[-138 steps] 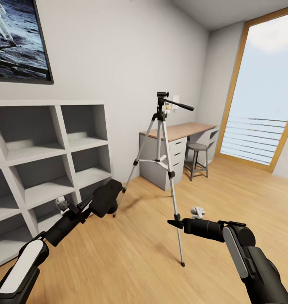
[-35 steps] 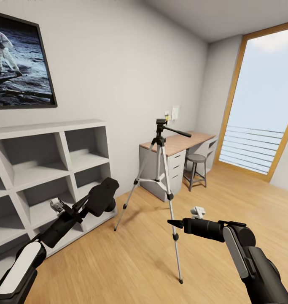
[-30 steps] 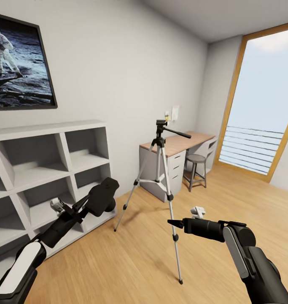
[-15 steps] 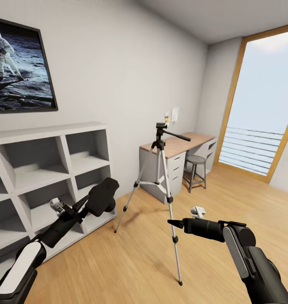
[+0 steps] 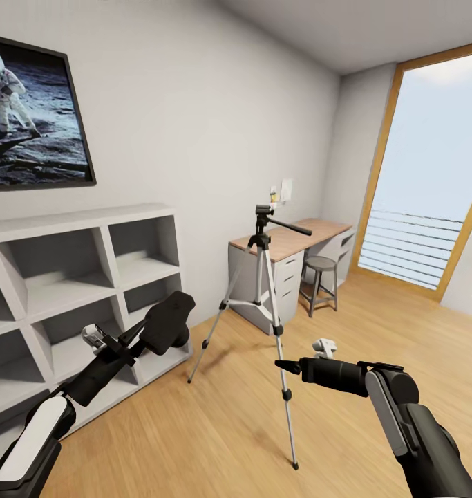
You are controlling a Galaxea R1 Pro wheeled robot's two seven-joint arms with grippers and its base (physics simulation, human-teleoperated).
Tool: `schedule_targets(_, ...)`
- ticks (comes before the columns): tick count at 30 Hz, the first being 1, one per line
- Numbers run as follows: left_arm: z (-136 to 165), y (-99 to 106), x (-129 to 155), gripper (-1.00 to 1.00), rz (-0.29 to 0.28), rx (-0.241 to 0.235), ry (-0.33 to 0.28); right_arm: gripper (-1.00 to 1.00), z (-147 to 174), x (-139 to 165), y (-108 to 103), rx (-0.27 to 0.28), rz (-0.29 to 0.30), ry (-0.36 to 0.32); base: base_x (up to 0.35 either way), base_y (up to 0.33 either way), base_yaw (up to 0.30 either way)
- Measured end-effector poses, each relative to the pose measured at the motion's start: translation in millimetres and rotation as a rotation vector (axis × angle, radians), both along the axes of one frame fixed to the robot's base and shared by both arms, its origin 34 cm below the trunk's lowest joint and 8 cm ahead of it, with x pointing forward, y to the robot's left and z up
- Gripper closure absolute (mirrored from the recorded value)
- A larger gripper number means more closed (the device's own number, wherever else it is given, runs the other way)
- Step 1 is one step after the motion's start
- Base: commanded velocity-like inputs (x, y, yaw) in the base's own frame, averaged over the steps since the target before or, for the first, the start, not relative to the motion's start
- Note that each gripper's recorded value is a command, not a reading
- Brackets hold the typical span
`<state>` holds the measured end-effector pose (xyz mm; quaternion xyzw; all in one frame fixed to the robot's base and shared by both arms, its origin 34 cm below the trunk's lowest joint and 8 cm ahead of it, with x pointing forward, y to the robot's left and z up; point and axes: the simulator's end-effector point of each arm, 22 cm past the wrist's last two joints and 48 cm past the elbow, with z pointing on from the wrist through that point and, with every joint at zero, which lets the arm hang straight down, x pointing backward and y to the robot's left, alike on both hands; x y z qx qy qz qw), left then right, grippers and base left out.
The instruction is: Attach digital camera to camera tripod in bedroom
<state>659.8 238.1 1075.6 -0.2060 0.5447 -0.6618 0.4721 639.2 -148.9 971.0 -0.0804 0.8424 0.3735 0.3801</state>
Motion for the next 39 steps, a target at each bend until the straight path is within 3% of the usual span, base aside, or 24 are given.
schedule_targets(22,17.5,3.2,-0.2,1.0,0.009,0.0,0.03,-1.0,28.8,-2.7,-2.1,0.0,-0.003,0.002,0.0,0.0,0.0)
schedule_targets(28,14.8,4.6,1.7,1.0,0.021,0.015,0.058,-1.0,30.1,0.6,-15.9,0.001,-0.04,0.017,0.0,0.0,0.0)
schedule_targets(29,-11.0,7.7,7.5,1.0,0.043,0.06,0.144,-1.0,13.8,1.7,-27.8,0.001,-0.071,0.061,0.0,0.0,0.0)
schedule_targets(31,-18.1,9.9,8.8,1.0,0.049,0.07,0.183,-1.0,7.7,0.9,-31.3,0.007,-0.081,0.084,0.0,0.0,0.0)
schedule_targets(34,-47.6,18.8,11.4,1.0,0.073,0.119,0.289,-1.0,-13.1,-1.0,-39.6,-0.003,-0.101,0.131,0.0,0.0,0.0)
schedule_targets(38,-157.5,44.0,-4.3,1.0,0.124,0.174,0.597,-1.0,-60.6,-9.2,-64.8,-0.081,-0.133,0.208,0.0,0.0,0.0)
schedule_targets(39,-172.0,47.0,-9.4,1.0,0.129,0.172,0.64,-1.0,-68.9,-11.8,-70.4,-0.1,-0.138,0.222,0.0,0.0,0.0)
